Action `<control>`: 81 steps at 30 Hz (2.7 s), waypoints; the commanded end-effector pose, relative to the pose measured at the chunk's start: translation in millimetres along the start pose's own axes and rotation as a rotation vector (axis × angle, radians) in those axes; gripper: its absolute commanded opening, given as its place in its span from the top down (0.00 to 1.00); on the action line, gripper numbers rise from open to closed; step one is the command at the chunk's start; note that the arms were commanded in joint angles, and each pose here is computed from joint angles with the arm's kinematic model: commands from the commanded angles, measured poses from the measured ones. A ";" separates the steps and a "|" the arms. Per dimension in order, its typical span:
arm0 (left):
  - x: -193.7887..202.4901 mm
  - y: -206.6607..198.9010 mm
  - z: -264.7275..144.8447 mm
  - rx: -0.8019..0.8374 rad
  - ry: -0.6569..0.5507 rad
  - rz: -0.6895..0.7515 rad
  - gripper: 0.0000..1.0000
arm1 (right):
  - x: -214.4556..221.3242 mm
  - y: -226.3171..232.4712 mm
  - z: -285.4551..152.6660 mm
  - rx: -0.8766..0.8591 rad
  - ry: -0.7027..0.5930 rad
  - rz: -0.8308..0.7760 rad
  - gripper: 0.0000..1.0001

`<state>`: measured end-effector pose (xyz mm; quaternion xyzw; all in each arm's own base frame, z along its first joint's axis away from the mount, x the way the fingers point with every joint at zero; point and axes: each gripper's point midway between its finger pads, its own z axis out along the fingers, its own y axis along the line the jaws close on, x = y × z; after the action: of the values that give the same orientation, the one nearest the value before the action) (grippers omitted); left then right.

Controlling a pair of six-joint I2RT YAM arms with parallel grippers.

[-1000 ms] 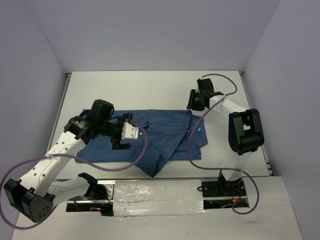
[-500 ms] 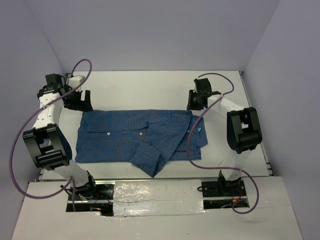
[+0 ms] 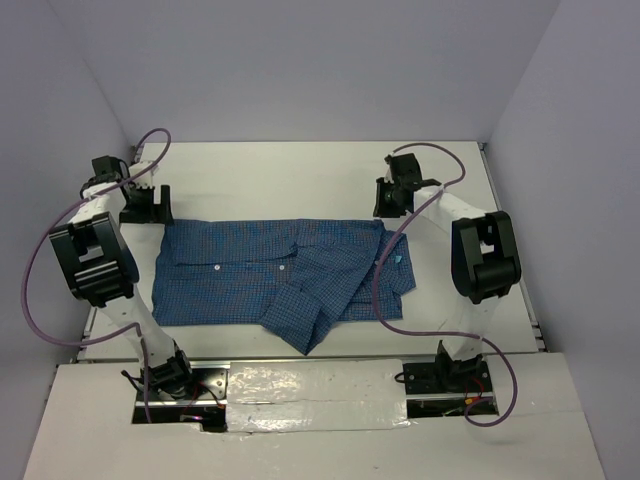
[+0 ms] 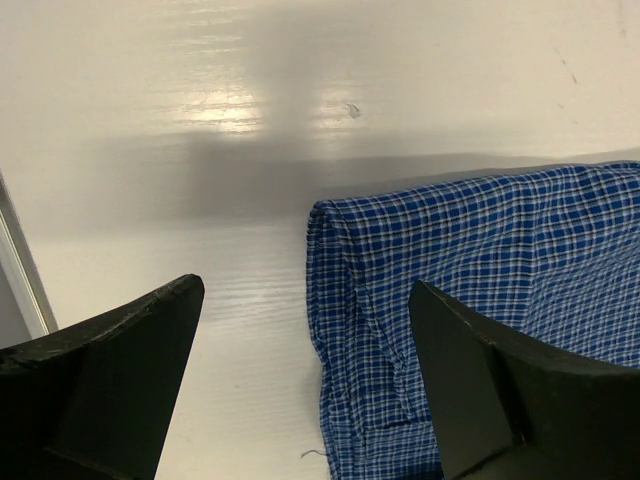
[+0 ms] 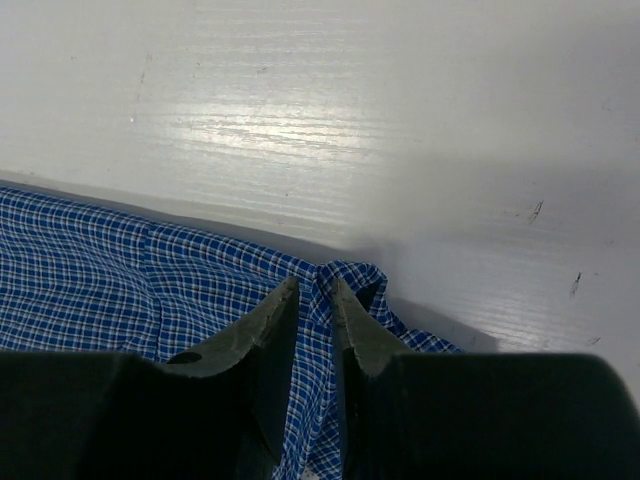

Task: Fold and stack the long sleeve shirts
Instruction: Fold the shirt

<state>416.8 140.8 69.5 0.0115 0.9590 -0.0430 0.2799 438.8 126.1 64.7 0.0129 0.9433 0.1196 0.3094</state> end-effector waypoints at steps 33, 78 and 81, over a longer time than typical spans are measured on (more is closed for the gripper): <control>-1.9 3.9 37.2 0.054 -0.091 -0.110 1.00 | -21.0 -41.9 12.8 0.085 -0.013 0.202 1.00; -17.4 -181.4 -144.9 0.491 -0.244 0.580 0.37 | 117.3 188.9 -191.1 -0.695 -0.151 -0.341 0.24; -1.7 -206.7 -156.3 0.536 -0.309 0.620 0.35 | 149.6 202.6 -184.5 -0.700 -0.090 -0.344 0.22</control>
<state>359.4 -29.2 213.7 0.3176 0.8398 -0.1750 0.4040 214.8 280.6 183.8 -0.2513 0.8154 0.3629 0.3745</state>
